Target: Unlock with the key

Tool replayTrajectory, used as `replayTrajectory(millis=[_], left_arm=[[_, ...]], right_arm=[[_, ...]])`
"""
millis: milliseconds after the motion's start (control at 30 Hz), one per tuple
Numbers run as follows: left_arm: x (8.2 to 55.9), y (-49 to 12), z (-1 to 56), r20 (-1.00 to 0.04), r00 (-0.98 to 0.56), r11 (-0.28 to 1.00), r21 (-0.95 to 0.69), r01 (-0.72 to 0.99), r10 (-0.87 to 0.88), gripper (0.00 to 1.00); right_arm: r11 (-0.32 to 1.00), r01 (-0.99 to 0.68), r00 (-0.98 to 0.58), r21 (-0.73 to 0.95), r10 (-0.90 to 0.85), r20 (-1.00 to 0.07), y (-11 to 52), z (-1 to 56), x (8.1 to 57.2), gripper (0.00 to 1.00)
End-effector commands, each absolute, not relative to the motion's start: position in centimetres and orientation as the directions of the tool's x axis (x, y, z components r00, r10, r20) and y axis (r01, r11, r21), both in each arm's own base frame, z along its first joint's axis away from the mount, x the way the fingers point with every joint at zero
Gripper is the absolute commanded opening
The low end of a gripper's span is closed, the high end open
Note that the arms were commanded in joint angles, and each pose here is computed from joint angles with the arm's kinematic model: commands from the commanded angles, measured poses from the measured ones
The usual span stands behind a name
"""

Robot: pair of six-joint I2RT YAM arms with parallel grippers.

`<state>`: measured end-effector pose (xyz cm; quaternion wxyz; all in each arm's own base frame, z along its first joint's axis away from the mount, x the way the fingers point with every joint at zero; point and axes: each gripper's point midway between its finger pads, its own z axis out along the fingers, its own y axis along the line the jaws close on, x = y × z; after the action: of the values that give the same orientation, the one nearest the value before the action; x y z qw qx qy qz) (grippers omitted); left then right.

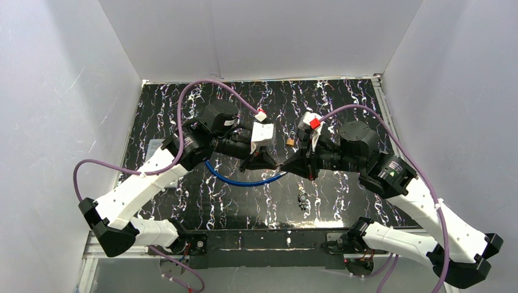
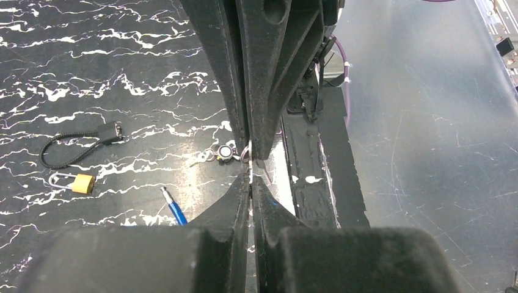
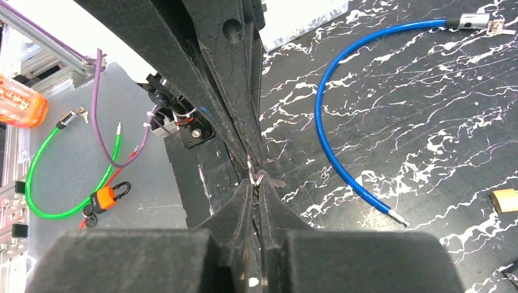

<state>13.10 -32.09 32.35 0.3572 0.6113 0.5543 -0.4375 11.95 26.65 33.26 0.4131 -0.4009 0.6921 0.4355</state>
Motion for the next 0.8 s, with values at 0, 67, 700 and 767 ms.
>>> replayTrajectory(millis=[0, 67, 700, 767], left_arm=[[12.4, -32.1, 33.8, -0.942, 0.018, -0.166, -0.04, 0.985, 0.335, 0.0], [12.4, -32.1, 33.8, -0.942, 0.018, -0.167, -0.041, 0.985, 0.336, 0.0], [12.3, -32.0, 33.8, -0.942, 0.019, -0.167, -0.04, 0.985, 0.334, 0.0], [12.3, -32.0, 33.9, -0.942, 0.017, -0.167, -0.041, 0.985, 0.334, 0.0]], right_arm=[[0.3, -0.923, -0.292, 0.239, -0.144, -0.946, 26.8, 35.0, 12.5, 0.03], [0.309, -0.921, -0.292, 0.237, -0.148, -0.945, 26.7, 34.9, 12.6, 0.09], [0.328, -0.93, -0.202, 0.162, -0.088, -0.975, 26.9, 37.2, 13.7, 0.46], [0.324, -0.93, -0.213, 0.172, -0.097, -0.972, 27.2, 36.8, 13.9, 0.47]])
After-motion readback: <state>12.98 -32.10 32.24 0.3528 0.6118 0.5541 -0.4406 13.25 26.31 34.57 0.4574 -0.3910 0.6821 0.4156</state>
